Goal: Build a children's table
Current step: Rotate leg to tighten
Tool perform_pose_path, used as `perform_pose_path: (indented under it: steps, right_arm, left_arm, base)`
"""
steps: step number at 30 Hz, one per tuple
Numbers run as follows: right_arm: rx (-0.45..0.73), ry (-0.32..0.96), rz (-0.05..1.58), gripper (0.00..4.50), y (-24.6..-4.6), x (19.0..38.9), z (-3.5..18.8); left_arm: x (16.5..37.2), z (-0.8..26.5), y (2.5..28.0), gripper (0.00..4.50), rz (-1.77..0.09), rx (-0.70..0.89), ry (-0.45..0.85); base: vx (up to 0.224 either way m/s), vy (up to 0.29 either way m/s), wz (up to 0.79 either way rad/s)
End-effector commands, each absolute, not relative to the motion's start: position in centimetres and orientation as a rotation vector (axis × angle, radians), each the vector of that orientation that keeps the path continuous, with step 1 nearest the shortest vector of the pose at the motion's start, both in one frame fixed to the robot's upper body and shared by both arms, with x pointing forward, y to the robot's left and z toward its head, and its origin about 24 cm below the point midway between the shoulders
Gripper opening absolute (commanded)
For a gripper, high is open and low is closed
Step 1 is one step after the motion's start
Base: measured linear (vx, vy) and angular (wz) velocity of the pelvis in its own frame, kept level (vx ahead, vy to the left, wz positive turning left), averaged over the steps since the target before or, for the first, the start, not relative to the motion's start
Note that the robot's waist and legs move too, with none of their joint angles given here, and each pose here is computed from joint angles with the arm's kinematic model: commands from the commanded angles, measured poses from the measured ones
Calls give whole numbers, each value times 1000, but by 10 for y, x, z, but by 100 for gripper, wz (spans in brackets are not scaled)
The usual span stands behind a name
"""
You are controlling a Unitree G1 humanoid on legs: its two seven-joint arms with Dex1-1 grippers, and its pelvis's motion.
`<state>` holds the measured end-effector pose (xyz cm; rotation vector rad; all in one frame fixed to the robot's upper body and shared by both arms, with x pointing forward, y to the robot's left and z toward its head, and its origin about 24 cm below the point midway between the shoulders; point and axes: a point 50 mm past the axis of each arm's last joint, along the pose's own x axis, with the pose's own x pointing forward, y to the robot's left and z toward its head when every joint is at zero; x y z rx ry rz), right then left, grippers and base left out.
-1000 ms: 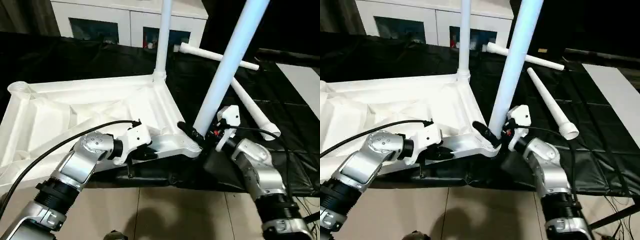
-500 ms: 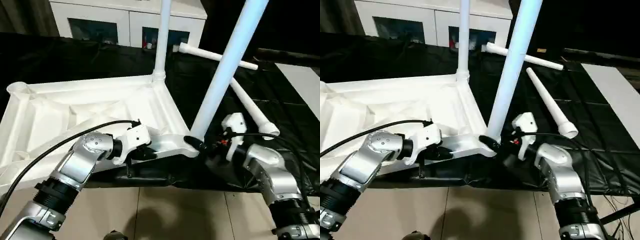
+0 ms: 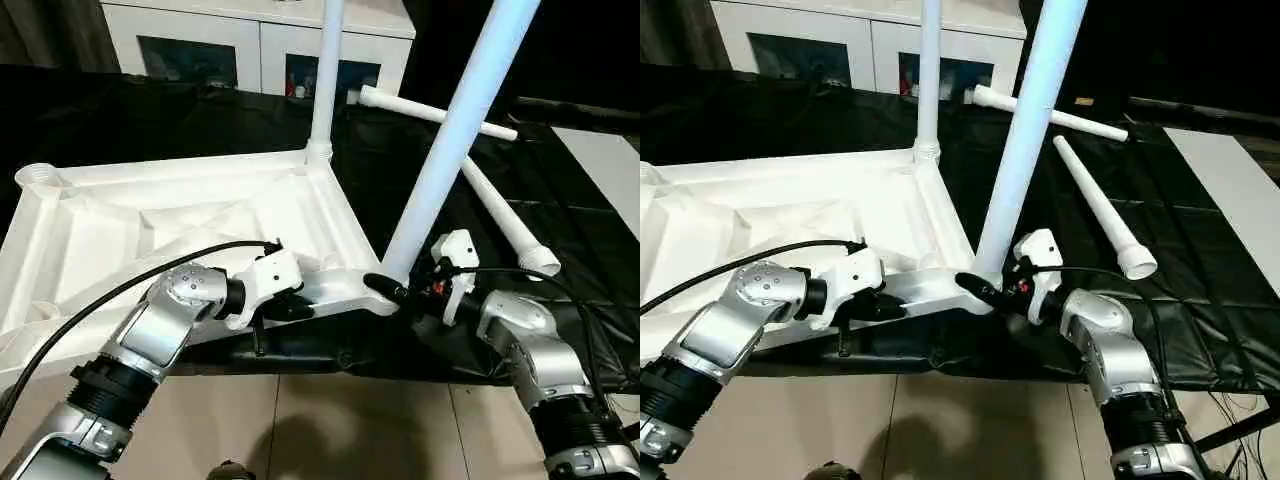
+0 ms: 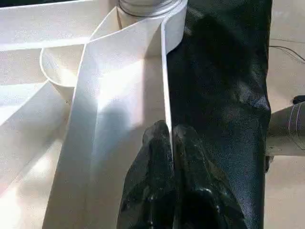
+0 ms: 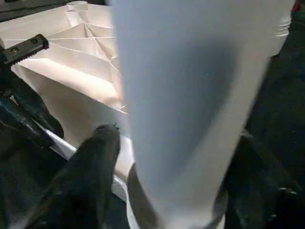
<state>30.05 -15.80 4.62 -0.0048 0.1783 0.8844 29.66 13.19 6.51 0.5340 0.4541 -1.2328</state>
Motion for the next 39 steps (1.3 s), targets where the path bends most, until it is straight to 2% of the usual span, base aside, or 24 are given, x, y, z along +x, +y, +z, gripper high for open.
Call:
perform_pose_path:
  steps: [1,7,9,16,19,21,22,23,25,26,27,30,31,33,37,39]
  right_arm:
    - [-17,178,883,281,-160,303,50]
    - [-28,183,889,244,-160,302,48]
    - [-34,185,892,219,-159,302,48]
    - [-41,202,879,204,-160,301,43]
    - [-56,233,791,202,-161,304,35]
    - [-53,253,668,201,-162,310,30]
    - [-37,263,584,201,-161,314,26]
    - [-37,263,584,201,-161,314,26]
    - [9,280,427,200,-155,320,19]
    - [9,280,427,200,-155,320,19]
    - [62,305,308,200,-145,325,13]
    - [81,314,270,199,-141,326,11]
    - [119,338,171,199,-131,329,6]
    - [129,352,86,199,-118,335,4]
    - [187,352,92,199,-98,341,8]
    - [214,344,116,199,-93,342,9]
  left_arm:
    - [293,66,124,0,-1286,561,452]
    - [293,65,125,0,-1285,566,459]
    - [292,64,126,0,-1284,568,463]
    - [293,64,127,0,-1263,560,472]
    - [298,63,128,0,-1204,526,483]
    - [304,64,127,0,-1146,502,477]
    - [309,64,126,0,-1104,481,471]
    - [309,64,126,0,-1104,481,471]
    - [320,63,122,0,-1014,467,467]
    - [320,63,122,0,-1014,467,467]
    - [331,65,114,0,-930,428,456]
    - [334,66,110,0,-900,409,454]
    - [342,69,97,0,-833,387,445]
    - [345,74,71,0,-808,329,425]
    - [342,80,39,0,-862,323,375]
    - [341,80,34,0,-879,312,369]
  base:
    - [0,0,0]
    - [0,0,0]
    - [0,0,0]
    - [0,0,0]
    - [0,0,0]
    - [0,0,0]
    - [0,0,0]
    - [0,0,0]
    - [0,0,0]
    - [0,0,0]
    - [0,0,0]
    - [0,0,0]
    - [0,0,0]
    - [0,0,0]
    - [0,0,0]
    - [0,0,0]
